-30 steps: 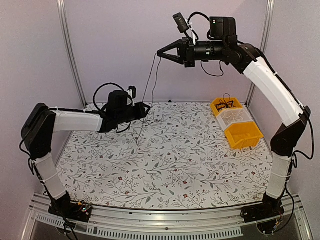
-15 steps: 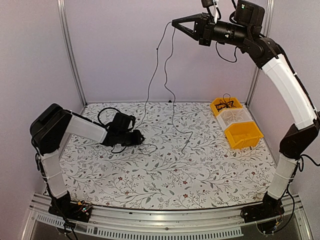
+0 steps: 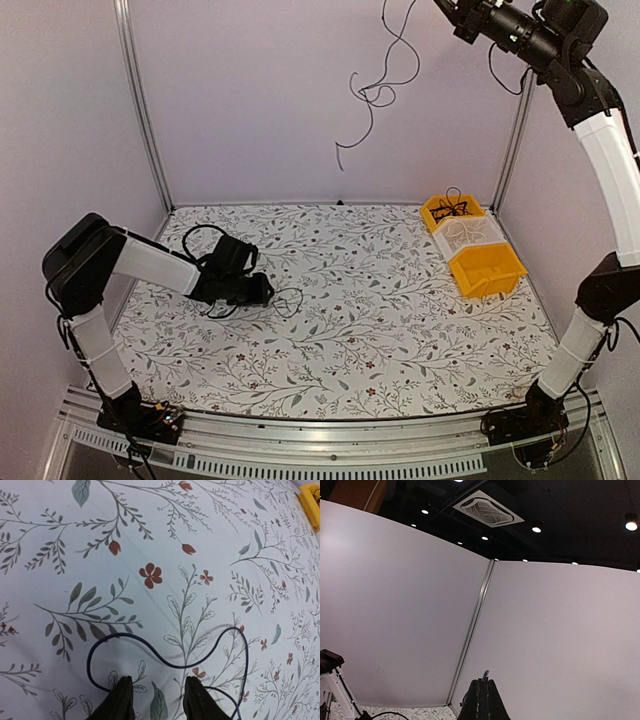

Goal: Untangle the cables

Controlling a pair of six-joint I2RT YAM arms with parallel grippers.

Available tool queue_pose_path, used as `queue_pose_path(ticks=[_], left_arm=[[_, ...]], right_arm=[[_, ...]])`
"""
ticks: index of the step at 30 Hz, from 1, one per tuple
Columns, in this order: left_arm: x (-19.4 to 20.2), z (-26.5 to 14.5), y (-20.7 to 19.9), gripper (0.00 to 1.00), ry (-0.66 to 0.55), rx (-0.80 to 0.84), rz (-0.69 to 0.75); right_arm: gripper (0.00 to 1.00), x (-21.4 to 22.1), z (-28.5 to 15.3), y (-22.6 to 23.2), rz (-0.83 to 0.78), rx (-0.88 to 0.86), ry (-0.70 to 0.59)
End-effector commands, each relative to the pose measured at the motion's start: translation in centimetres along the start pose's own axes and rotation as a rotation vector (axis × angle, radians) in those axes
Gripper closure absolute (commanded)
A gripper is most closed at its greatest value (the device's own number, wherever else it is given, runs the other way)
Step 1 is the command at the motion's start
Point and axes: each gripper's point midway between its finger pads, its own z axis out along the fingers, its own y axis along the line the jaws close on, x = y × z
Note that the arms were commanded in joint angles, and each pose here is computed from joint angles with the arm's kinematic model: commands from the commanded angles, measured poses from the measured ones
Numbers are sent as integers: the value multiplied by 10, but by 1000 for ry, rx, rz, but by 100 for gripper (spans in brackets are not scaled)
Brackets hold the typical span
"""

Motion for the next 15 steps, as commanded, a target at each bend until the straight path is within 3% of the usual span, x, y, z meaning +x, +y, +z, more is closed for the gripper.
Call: queue_pose_path(ticks=[1, 15], left_arm=[[17, -9, 30, 60, 56, -87, 5], [-70, -68, -31, 52, -155, 73, 99]], right_arm=[[100, -42, -32, -33, -148, 166, -55], [100, 78, -94, -96, -114, 344, 270]])
